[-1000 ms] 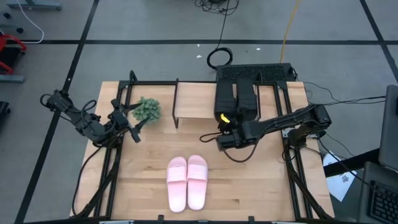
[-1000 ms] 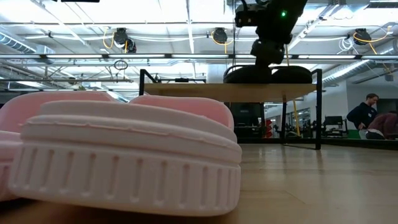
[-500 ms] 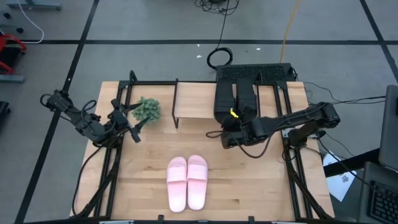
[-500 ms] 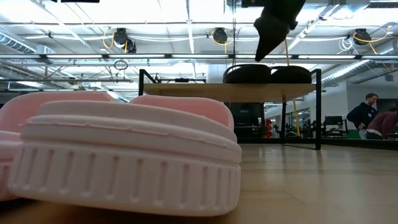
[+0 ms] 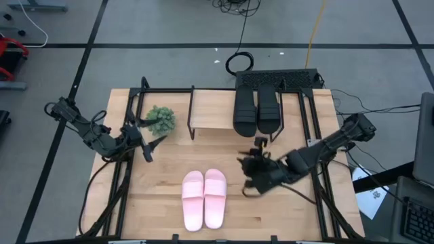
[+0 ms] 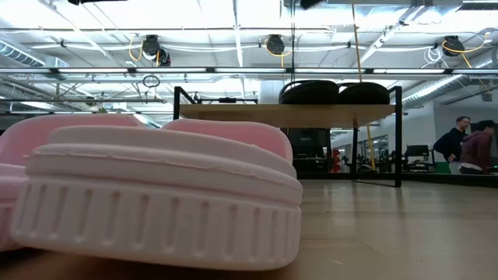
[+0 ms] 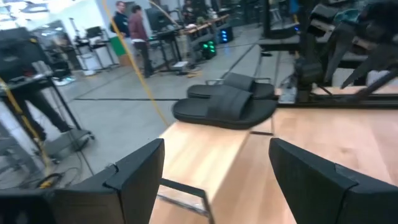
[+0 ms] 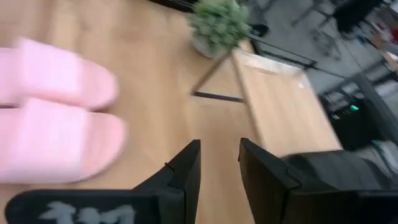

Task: Pick and place slides into the shelf
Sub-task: Put the right pink slipper on the shelf

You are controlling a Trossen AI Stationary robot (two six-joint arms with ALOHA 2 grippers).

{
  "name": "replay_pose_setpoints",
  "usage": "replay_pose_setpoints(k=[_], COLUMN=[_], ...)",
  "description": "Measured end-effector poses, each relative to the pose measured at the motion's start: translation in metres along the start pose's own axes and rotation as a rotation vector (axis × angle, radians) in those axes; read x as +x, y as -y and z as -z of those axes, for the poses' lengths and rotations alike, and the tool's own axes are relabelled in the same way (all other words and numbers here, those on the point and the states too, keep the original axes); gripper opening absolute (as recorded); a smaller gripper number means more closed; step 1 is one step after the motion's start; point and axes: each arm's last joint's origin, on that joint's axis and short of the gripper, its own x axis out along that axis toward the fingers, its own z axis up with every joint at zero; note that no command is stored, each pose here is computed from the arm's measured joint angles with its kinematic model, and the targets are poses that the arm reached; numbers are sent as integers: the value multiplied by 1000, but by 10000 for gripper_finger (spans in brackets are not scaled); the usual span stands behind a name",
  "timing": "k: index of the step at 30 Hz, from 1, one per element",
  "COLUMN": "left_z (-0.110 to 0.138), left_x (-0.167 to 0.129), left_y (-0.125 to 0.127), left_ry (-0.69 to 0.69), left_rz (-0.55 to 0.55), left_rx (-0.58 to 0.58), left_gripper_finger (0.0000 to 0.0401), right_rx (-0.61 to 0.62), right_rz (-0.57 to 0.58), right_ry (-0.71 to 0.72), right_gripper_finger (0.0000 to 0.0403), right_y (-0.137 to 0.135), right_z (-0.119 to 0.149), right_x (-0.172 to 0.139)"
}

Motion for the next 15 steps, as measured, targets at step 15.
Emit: replay_pose_setpoints(k=[15], left_z=[27], left_x=[8], left_y=[53], left_ry=[-216], left_rz=[348], left_rx=[-46], left_gripper_finger=[294], right_rx=[161], right_rz=[-248], right_ry=[162], right_gripper_finger=[98], right_y=[-86], right_z=[45], right_x=[-10])
